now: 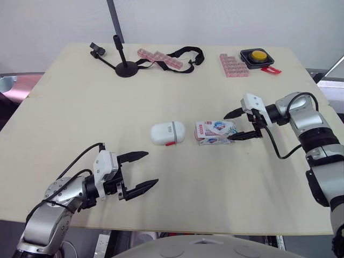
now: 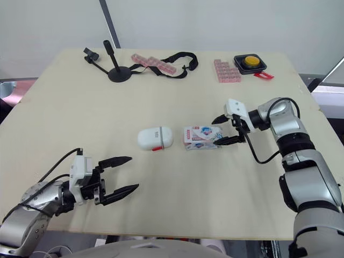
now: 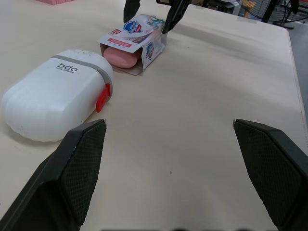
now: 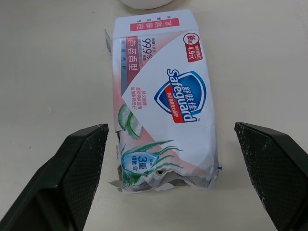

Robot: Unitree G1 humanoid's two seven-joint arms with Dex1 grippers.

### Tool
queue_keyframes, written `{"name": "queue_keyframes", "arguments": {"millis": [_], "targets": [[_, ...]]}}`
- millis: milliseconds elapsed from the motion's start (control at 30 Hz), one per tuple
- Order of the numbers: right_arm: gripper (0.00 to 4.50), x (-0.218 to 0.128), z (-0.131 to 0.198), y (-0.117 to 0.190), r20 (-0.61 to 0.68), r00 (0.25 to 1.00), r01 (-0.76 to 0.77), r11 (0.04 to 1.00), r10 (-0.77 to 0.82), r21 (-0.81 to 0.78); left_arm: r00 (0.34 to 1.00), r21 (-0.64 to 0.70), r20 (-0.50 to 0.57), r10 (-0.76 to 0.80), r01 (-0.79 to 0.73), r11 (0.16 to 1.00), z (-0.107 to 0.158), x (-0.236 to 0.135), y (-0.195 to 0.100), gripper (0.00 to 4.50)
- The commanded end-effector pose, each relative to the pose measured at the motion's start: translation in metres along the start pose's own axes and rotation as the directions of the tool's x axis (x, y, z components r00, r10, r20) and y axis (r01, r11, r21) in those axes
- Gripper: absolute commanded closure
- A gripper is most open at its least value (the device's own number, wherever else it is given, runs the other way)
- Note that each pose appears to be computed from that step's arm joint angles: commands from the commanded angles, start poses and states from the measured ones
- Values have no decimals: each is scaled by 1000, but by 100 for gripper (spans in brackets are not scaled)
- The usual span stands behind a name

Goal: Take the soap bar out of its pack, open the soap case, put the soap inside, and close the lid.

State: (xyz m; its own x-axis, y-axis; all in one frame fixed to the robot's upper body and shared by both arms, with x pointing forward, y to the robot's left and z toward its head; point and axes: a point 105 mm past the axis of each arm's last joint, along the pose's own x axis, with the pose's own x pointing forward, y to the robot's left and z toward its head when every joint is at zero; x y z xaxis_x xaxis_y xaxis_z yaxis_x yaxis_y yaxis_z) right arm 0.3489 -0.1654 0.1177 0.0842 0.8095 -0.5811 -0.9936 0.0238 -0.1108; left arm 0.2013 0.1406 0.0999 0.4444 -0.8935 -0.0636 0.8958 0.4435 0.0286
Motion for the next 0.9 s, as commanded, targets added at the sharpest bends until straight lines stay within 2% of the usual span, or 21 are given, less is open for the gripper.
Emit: {"name": "queue_keyframes", "arguments": {"millis": [33,633,867,900], "targets": [[0,-7,3,5,11,999,-43,999,43,-31,1000,34,24,-13,12,999,10,5,-4,2],[0,3,-2,13,32,997,-64,997,66,-41,1000,23,26,0,-1,1000,12,10,0,2],[214,3,-2,13,33,998,-60,997,62,-41,1000,17,23,10,-10,1000,12,8,-1,0],[214,3,-2,13,34,998,-60,997,61,-42,1000,16,22,11,-11,1000,11,8,-1,0]]}}
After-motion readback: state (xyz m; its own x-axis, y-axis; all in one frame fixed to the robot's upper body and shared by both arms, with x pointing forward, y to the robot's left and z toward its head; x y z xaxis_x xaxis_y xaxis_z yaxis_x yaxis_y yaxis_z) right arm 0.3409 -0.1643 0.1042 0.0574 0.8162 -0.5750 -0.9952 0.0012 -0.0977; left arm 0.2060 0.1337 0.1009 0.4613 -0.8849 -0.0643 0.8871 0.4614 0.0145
